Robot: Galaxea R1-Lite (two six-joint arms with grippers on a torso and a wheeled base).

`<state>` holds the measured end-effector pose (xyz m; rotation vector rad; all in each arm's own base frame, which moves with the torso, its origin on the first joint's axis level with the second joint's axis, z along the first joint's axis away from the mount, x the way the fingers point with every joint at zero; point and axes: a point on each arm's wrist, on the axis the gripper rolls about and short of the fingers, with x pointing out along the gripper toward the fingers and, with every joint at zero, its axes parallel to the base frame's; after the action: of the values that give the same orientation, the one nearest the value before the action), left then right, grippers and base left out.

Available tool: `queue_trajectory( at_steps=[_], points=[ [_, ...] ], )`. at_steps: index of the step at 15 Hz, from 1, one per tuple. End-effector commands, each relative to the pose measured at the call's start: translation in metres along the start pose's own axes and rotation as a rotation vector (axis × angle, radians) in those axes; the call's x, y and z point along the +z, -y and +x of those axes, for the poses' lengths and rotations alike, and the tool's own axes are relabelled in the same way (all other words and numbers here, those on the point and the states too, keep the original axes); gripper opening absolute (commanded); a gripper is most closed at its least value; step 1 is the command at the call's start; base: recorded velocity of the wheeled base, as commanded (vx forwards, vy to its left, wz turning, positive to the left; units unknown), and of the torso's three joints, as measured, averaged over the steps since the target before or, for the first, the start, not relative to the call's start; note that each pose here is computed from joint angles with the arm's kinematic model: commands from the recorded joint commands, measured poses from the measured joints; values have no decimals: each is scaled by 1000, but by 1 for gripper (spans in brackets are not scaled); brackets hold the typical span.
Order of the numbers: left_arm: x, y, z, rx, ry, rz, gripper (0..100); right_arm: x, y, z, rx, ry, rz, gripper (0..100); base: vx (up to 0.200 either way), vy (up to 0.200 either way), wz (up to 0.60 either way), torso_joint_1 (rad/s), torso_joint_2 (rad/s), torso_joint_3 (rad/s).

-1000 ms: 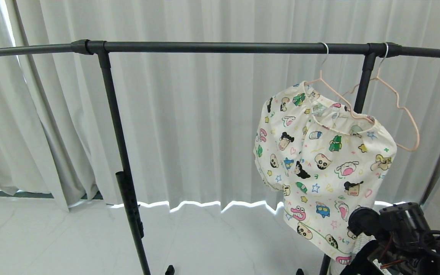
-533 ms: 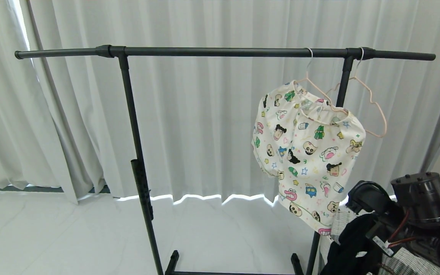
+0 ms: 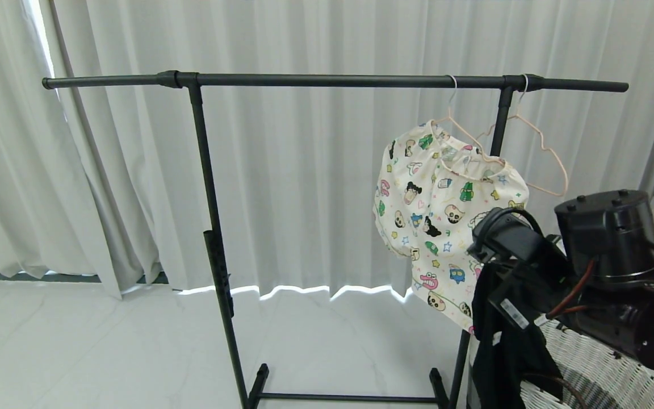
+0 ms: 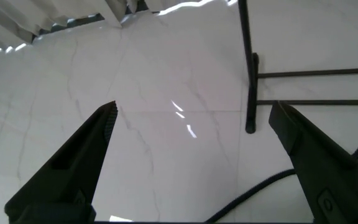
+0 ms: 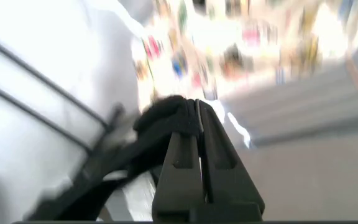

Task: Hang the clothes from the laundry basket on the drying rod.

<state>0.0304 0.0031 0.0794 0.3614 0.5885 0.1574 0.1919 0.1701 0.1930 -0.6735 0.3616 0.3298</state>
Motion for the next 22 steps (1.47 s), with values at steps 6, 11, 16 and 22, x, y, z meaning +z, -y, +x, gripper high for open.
queue_trajectory(
  at_steps=[6,11,16,22],
  points=[
    [26,-8,-26,-290,334,-58,100,78,-49,17,107,167,81,0,0,0,0,0,0,0],
    [129,-21,-41,-467,466,-32,100,115,-69,18,144,255,151,0,0,0,0,0,0,0],
    [151,11,-35,-723,435,104,100,124,-72,14,151,281,159,0,0,0,0,0,0,0],
    [176,76,-11,-882,359,241,100,127,-73,5,163,305,163,0,0,0,0,0,0,0]
  ],
)
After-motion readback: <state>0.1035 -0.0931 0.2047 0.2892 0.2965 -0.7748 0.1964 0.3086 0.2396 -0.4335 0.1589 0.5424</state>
